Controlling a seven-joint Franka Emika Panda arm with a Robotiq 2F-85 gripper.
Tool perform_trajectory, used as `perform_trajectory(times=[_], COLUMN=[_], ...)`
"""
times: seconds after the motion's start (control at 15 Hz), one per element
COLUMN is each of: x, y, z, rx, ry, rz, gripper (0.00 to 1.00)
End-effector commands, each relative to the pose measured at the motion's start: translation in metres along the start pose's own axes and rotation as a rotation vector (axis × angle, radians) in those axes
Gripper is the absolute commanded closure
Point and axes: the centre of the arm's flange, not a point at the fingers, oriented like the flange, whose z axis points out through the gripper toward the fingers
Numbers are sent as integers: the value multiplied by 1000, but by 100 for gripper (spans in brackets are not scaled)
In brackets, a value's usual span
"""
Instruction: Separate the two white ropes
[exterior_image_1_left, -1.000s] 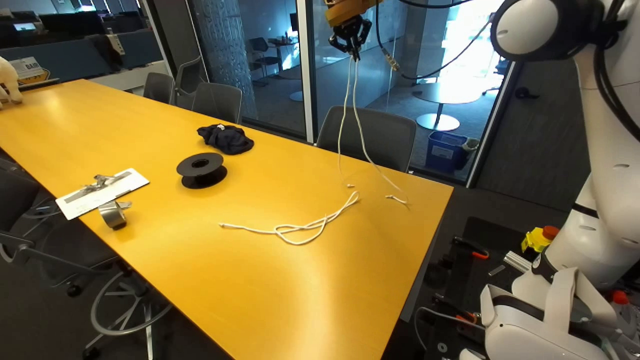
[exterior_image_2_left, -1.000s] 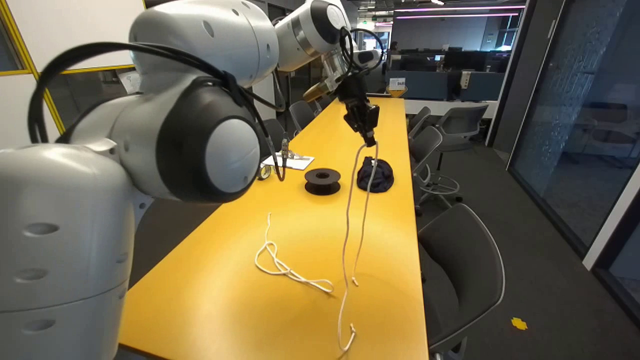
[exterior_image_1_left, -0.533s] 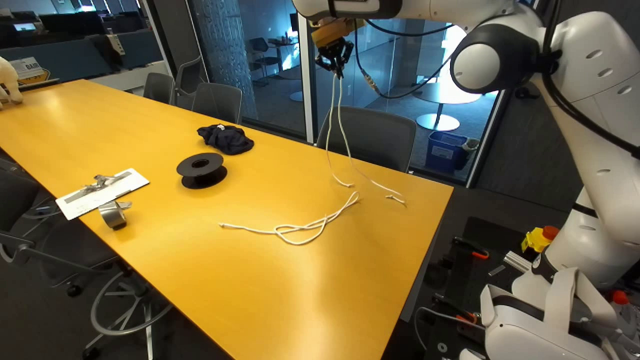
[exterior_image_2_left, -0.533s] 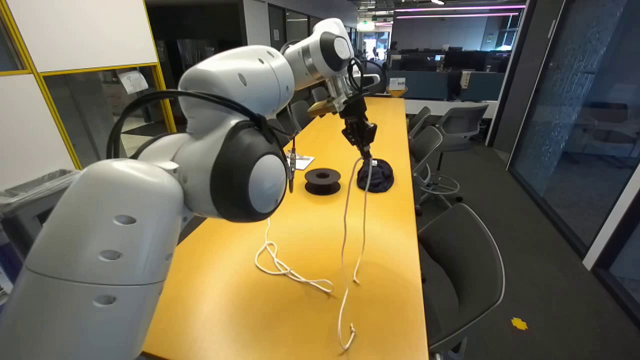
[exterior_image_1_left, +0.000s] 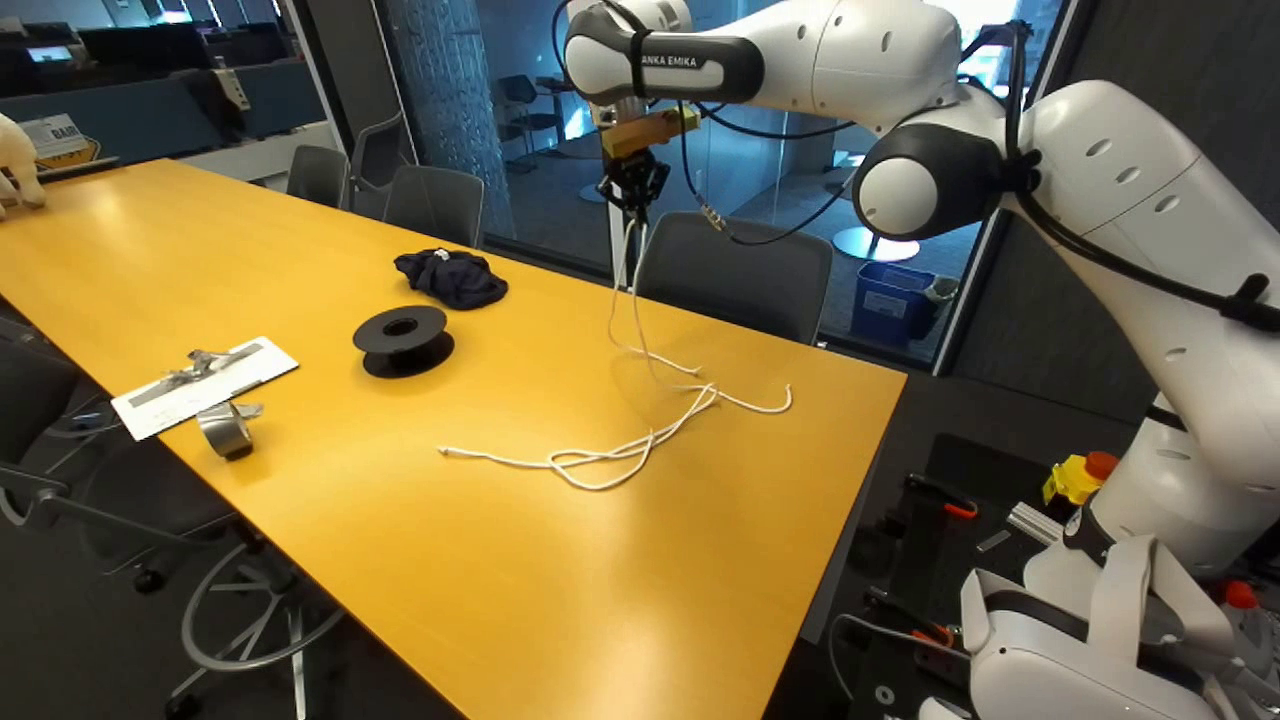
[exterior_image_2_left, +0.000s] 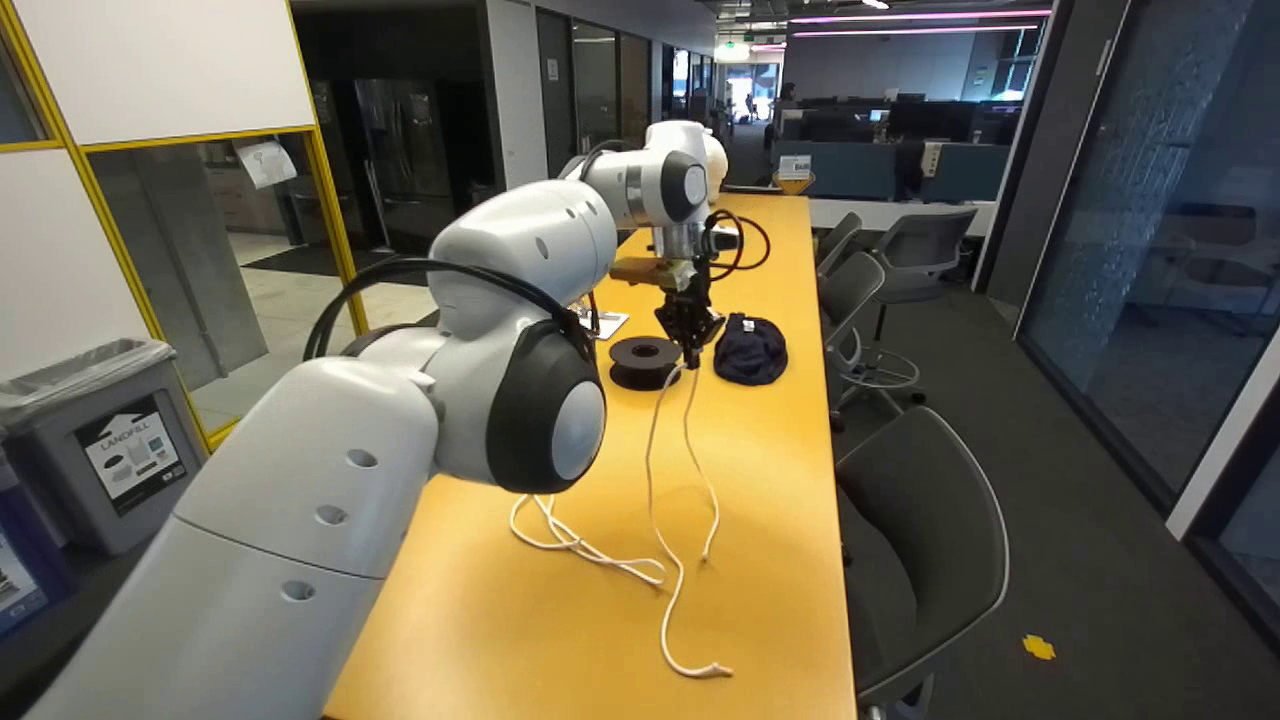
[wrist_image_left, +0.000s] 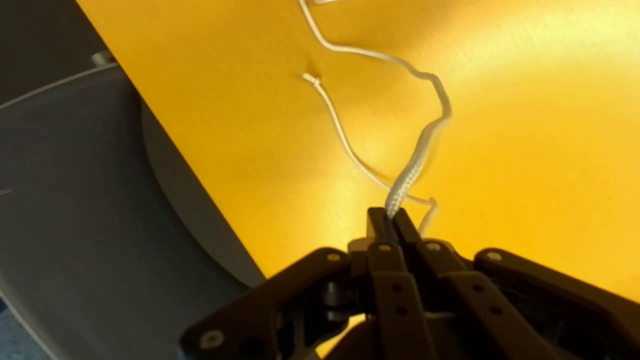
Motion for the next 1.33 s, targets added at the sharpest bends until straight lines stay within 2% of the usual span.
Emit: perform_trajectory(times=[0.0,0.6,0.87,1.0,1.27], x=[64,57,51,47,40], y=[-45,-92,-110,-120,-142], z=[0,59,81,91,98], rx=[73,94,67,117,318], ry=[-31,-110,-129,-147,-192], rz=[-80,-150,-147,-133,-99], gripper=[98,99,99,99,99])
